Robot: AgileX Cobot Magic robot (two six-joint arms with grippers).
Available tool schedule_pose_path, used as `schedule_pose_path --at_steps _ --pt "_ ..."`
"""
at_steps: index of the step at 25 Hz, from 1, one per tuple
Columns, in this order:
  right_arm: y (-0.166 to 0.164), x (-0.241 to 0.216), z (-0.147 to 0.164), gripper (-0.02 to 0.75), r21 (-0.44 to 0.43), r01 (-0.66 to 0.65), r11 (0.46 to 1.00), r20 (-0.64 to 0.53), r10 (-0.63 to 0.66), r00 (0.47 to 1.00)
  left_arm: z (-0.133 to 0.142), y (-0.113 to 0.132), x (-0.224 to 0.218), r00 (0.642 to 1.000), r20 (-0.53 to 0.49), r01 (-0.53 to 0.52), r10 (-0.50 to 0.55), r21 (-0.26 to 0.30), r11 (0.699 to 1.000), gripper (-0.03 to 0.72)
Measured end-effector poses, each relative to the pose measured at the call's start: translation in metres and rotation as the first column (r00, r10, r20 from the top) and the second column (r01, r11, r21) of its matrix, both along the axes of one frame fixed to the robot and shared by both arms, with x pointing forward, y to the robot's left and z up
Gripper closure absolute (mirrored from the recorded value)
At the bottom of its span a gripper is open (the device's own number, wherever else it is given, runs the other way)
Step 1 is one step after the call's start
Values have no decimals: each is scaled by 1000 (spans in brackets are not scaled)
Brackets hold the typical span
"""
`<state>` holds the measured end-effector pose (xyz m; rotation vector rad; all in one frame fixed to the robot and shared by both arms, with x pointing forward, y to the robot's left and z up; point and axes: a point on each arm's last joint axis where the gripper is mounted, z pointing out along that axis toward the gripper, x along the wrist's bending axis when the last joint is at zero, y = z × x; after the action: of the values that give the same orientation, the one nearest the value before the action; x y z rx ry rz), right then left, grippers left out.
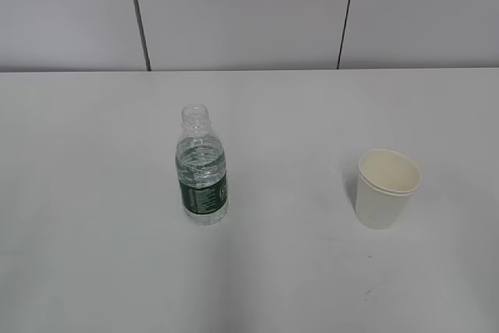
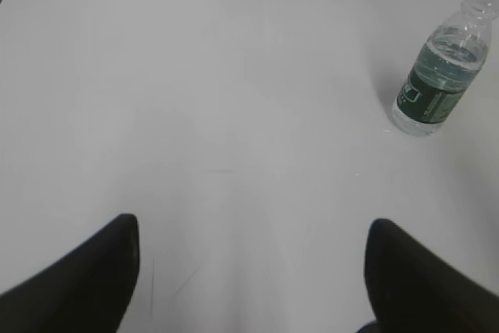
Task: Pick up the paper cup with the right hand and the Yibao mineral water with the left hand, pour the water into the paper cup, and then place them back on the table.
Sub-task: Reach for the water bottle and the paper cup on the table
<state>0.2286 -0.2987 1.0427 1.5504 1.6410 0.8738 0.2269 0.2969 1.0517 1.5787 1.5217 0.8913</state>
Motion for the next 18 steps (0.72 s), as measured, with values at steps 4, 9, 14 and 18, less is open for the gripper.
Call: schedule_pose_path --at_steps 4,9,14,18 --pt "0 0 0 153 0 0 1000 0 0 1000 0 0 0 1000 0 0 0 0 1000 146" --pt "0 0 0 153 0 0 1000 0 0 1000 0 0 0 1000 0 0 0 0 1000 146" --pt "1 0 7 153 8 -5 1000 54 5 999 0 0 0 1000 0 0 0 0 1000 146" --pt "1 8 25 153 9 -5 1000 212 3 977 4 0 0 1000 28 -2 2 1 1000 147"
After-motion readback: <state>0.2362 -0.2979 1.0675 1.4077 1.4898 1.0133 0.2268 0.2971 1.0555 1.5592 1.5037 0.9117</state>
